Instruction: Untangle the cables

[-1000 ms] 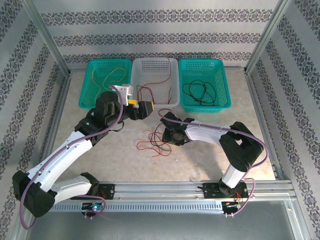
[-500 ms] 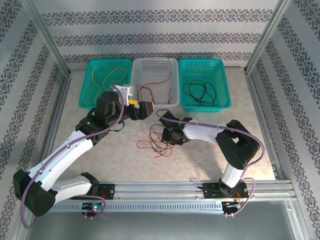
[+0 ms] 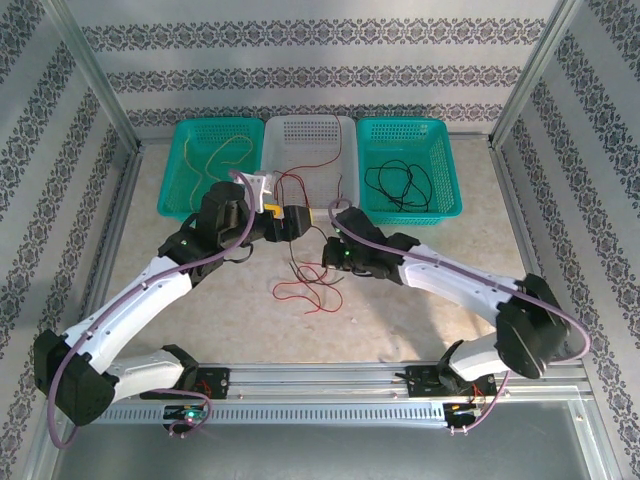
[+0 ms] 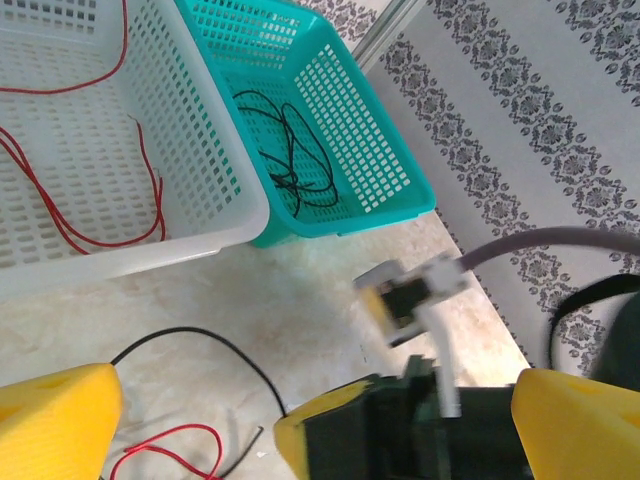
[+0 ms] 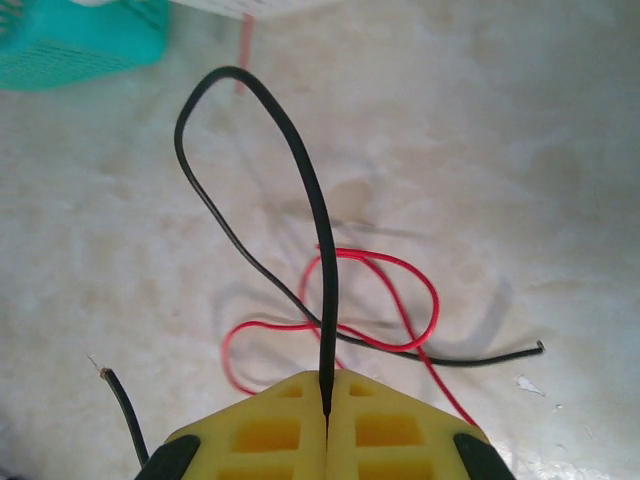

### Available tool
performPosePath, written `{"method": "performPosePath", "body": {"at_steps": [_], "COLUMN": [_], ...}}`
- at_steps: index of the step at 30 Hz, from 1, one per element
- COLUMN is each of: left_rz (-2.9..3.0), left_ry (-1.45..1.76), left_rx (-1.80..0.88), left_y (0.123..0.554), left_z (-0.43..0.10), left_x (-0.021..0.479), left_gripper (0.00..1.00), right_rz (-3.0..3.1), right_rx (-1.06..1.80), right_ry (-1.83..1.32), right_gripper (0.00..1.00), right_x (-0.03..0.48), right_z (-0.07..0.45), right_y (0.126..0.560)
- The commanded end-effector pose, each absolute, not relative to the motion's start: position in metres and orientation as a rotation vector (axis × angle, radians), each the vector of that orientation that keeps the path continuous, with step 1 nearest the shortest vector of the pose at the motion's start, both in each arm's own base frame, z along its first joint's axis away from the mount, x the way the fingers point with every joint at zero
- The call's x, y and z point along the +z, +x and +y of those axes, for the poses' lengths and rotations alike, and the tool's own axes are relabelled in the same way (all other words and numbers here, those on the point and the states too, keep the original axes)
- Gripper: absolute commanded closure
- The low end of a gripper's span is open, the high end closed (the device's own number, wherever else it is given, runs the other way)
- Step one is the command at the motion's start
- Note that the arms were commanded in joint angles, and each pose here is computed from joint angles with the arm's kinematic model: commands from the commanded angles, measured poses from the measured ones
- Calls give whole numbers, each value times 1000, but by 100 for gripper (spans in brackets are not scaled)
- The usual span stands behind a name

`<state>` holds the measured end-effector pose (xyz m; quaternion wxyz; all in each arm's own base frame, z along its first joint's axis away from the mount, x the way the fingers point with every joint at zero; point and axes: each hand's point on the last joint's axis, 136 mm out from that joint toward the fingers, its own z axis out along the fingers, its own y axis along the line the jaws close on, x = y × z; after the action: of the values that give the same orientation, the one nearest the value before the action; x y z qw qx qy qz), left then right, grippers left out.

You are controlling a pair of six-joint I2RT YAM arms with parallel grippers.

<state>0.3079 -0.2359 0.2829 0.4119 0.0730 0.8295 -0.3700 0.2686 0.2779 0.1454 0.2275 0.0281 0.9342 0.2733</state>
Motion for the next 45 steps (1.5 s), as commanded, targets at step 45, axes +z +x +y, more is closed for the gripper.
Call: {"method": "performPosePath", "body": {"at_steps": [45], "left_rz": [1954], "left_ry": [259], "left_rx": [-1003], "left_y": [313], "left_z": [-247], "left_x": [318], "left_gripper": [13], "right_rz": [1799], "right_rx": [1206], "right_ry": [-337], "right_gripper": [98], "right_x": [421], "right_z": [268], "right_y": [210]}}
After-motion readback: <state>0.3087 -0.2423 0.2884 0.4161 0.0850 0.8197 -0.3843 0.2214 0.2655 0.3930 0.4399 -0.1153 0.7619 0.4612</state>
